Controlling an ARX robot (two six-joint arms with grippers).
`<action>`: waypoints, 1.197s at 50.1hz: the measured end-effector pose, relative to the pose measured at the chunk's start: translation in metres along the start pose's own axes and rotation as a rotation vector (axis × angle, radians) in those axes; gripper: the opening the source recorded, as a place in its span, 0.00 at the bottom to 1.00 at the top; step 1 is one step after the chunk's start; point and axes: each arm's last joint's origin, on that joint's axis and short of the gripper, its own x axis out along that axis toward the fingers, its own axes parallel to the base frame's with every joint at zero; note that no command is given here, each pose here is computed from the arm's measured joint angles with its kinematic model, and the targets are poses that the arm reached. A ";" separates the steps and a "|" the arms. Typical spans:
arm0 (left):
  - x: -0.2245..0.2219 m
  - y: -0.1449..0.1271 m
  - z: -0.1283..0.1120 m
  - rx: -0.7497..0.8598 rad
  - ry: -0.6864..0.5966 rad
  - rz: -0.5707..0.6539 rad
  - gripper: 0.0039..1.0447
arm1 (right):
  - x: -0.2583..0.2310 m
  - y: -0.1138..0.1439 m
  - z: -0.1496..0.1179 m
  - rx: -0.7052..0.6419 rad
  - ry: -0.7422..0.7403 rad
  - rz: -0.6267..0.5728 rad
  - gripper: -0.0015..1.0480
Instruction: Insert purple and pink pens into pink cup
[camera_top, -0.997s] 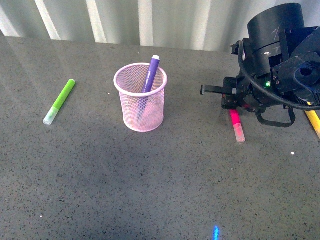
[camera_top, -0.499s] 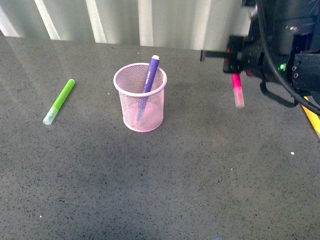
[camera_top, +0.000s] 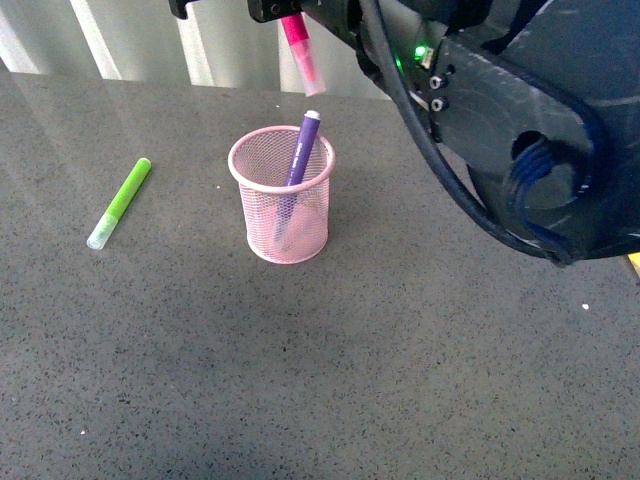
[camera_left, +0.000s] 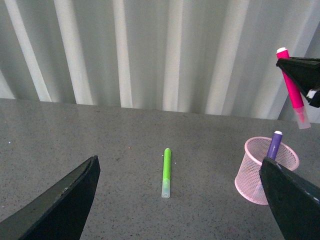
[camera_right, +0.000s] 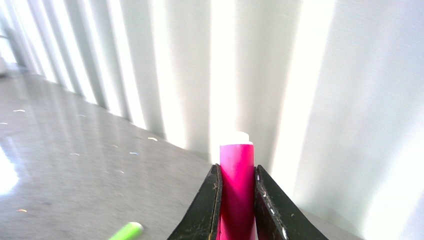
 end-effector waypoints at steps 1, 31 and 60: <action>0.000 0.000 0.000 0.000 0.000 0.000 0.94 | 0.002 0.001 -0.002 0.001 0.004 0.001 0.12; 0.000 0.000 0.000 0.000 0.000 0.000 0.94 | 0.022 0.014 -0.035 0.049 0.080 0.031 0.12; 0.000 0.000 0.000 0.000 0.000 0.000 0.94 | 0.024 0.020 -0.049 0.052 0.104 0.042 0.12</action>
